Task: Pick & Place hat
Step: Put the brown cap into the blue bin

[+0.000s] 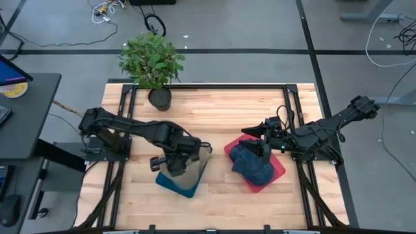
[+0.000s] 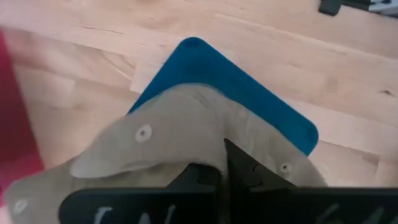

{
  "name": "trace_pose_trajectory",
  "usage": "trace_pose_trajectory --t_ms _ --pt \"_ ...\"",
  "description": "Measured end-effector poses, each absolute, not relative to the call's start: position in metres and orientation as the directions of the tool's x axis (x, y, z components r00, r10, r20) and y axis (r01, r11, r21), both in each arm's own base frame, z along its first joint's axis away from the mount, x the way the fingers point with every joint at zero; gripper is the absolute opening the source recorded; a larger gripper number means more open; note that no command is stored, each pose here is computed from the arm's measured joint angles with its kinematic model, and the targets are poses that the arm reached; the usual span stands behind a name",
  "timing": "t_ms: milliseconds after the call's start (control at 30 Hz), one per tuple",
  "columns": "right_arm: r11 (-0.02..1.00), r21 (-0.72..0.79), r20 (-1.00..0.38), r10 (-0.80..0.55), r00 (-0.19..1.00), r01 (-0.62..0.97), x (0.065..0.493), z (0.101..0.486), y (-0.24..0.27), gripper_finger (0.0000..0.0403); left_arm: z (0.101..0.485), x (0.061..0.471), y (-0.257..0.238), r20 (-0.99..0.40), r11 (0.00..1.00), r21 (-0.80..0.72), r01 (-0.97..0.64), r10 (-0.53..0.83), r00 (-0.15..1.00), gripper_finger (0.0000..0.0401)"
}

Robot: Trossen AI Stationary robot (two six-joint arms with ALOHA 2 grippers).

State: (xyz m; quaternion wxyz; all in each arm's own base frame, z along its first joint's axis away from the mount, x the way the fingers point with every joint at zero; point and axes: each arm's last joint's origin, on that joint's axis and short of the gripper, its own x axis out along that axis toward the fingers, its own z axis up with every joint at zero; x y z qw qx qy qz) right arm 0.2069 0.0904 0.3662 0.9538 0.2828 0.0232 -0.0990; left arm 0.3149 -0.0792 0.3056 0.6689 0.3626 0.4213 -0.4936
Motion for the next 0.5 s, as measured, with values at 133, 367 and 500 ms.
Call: trace_pose_trajectory --t_ms 133,367,500 --pt "0.821 0.534 -0.101 -0.176 0.979 0.202 0.207 0.366 0.09 0.0311 0.291 0.324 -0.081 -0.931 0.205 0.049 0.977 -0.344 0.119 0.0003" --pt "0.823 0.53 -0.106 -0.176 0.979 0.205 0.207 0.365 0.09 0.0311 0.284 0.34 -0.069 -0.935 0.205 0.141 0.969 -0.294 0.199 0.0003" --pt "0.823 0.529 -0.107 -0.176 0.979 0.206 0.207 0.365 0.09 0.0311 0.284 0.347 -0.064 -0.923 0.229 0.201 0.952 -0.281 0.262 0.0008"
